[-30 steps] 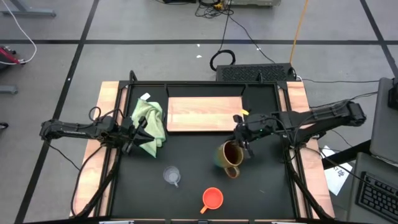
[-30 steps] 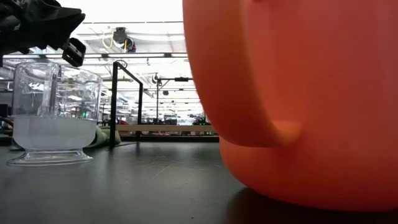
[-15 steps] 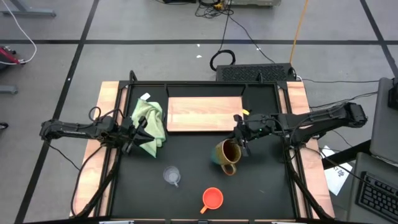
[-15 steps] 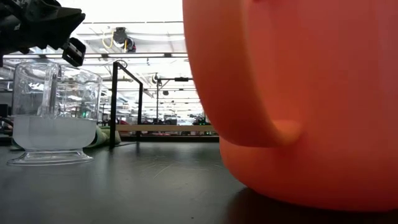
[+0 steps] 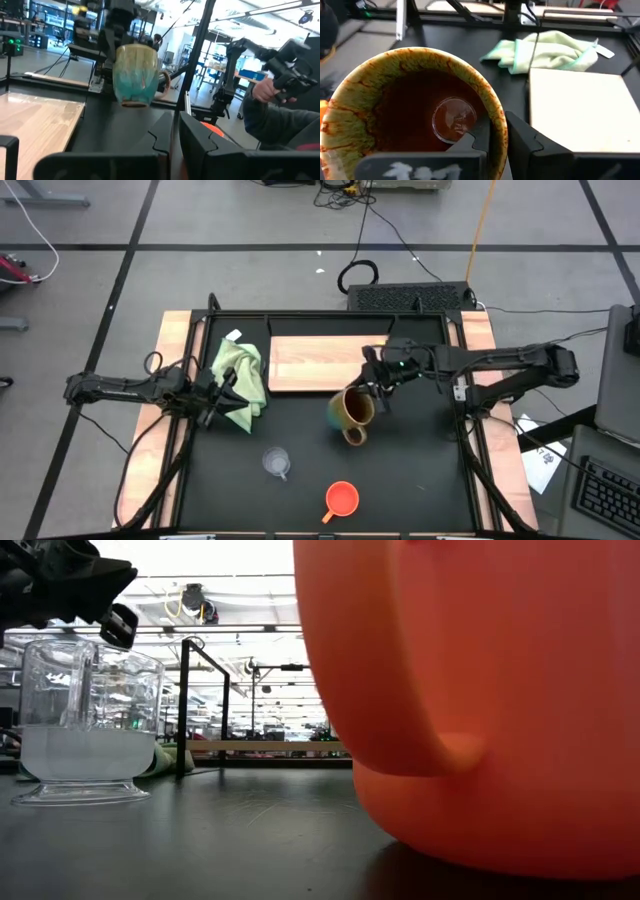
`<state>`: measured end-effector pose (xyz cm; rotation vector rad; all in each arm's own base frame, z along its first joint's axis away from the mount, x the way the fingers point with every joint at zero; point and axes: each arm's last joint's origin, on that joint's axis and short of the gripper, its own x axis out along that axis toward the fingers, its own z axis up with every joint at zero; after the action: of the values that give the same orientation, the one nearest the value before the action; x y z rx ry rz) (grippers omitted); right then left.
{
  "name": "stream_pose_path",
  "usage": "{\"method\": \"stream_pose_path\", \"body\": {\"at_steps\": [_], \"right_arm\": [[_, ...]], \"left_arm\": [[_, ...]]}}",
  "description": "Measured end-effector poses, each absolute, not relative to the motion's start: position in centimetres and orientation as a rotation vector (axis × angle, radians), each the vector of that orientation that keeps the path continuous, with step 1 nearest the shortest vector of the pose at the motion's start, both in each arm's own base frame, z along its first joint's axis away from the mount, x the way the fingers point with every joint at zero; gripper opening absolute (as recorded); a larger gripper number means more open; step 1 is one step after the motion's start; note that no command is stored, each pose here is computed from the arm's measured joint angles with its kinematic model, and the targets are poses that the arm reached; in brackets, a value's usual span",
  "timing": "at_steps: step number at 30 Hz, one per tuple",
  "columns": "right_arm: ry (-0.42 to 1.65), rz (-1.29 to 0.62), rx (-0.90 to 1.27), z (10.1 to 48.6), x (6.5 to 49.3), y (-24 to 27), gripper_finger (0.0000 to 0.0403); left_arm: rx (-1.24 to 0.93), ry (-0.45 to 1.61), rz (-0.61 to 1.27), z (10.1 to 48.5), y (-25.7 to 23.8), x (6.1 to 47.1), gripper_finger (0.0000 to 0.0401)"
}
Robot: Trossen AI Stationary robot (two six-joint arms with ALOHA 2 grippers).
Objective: Stack small to large cups/mugs on shelf
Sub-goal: Put the light green mug on the shelf
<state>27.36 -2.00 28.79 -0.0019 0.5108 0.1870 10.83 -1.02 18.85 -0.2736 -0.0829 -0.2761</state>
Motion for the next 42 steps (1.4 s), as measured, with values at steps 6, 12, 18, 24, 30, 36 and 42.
{"method": "stream_pose_path", "body": {"at_steps": [6, 12, 18, 24, 30, 36, 42], "right_arm": [[0.588, 0.153, -0.015, 30.8, 30.0, -3.7, 0.0024], [0.652, 0.162, 0.003, 31.5, 32.7, -5.4, 0.0024], [0.73, 0.12, 0.013, 32.0, 35.0, -7.8, 0.0024], [0.76, 0.129, 0.023, 32.3, 37.3, -9.8, 0.0024], [0.812, 0.119, 0.017, 32.4, 39.3, -11.6, 0.0024], [0.849, 0.126, 0.005, 32.2, 41.1, -12.8, 0.0024], [0.872, 0.126, 0.001, 31.1, 42.5, -13.8, 0.0024]], "left_arm": [[-0.26, -0.053, -0.271, 18.5, -1.0, 10.9, 0.0033], [-0.254, -0.055, -0.272, 18.5, -1.0, 10.9, 0.0033], [-0.253, -0.053, -0.281, 18.5, -1.1, 10.9, 0.0033], [-0.253, -0.051, -0.288, 18.5, -1.1, 10.8, 0.0033], [-0.253, -0.051, -0.288, 18.5, -1.1, 10.8, 0.0033], [-0.223, -0.038, -0.295, 18.4, -1.1, 10.8, 0.0033], [-0.206, -0.026, -0.299, 18.2, -1.1, 10.9, 0.0033]]}}
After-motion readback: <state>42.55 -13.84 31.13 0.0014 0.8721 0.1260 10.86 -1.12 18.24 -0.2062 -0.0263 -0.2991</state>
